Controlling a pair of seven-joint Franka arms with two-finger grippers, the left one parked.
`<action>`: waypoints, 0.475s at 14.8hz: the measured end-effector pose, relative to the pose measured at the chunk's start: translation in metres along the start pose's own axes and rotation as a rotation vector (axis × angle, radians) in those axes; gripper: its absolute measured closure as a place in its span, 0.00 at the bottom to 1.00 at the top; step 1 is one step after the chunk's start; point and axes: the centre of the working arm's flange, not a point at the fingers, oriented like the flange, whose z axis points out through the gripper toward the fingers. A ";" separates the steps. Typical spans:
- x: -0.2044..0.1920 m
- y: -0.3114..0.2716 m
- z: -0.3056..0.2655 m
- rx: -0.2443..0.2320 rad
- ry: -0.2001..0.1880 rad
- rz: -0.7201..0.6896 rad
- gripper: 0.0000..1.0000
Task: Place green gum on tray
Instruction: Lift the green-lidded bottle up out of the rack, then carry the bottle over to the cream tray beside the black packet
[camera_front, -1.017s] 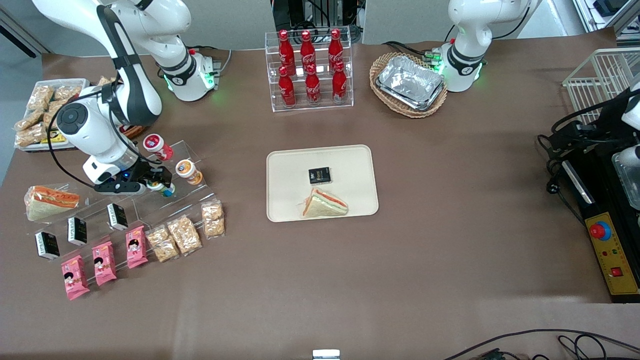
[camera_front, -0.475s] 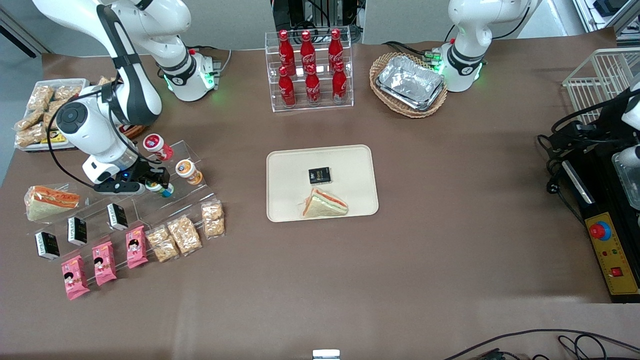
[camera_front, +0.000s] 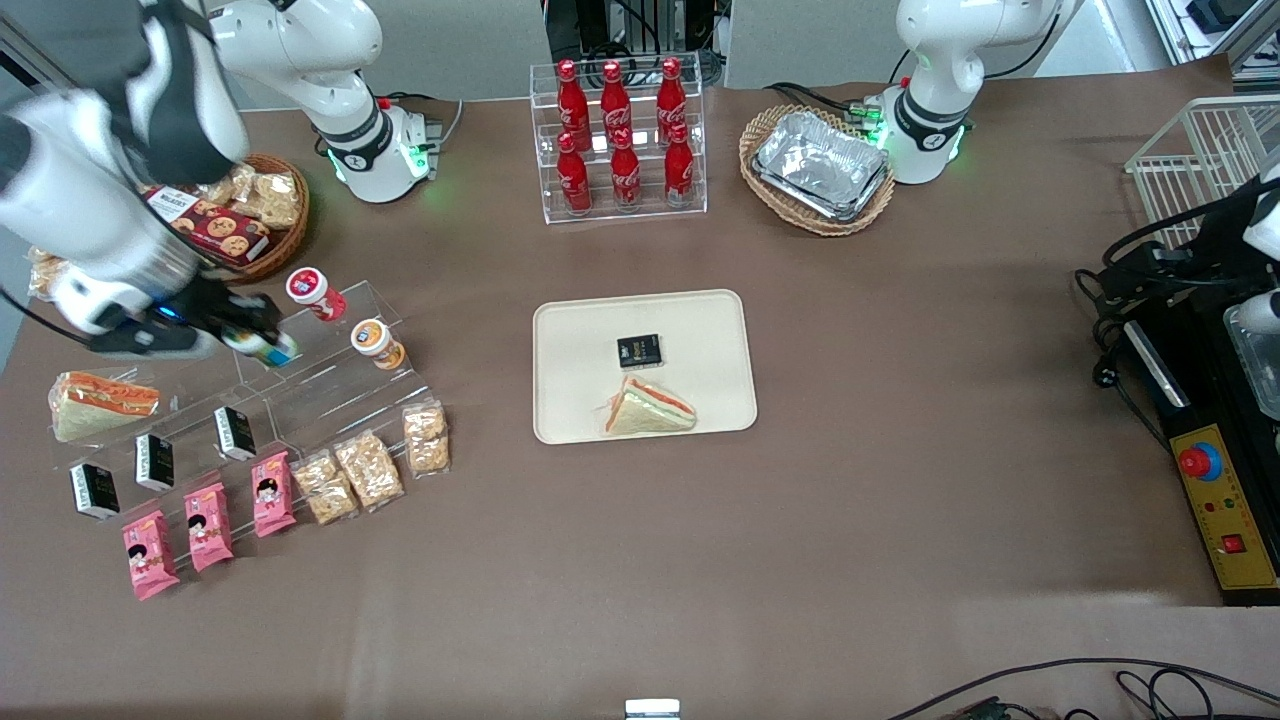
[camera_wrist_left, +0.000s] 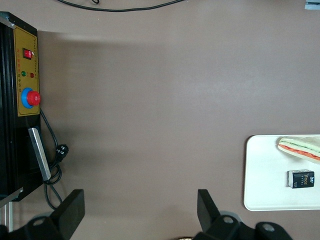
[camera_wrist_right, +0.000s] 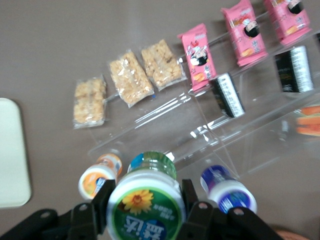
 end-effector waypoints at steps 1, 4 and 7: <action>0.003 -0.001 -0.035 0.000 -0.007 -0.002 0.41; 0.005 -0.027 -0.108 0.017 -0.020 -0.006 0.41; 0.003 -0.096 -0.133 0.034 -0.024 0.040 0.41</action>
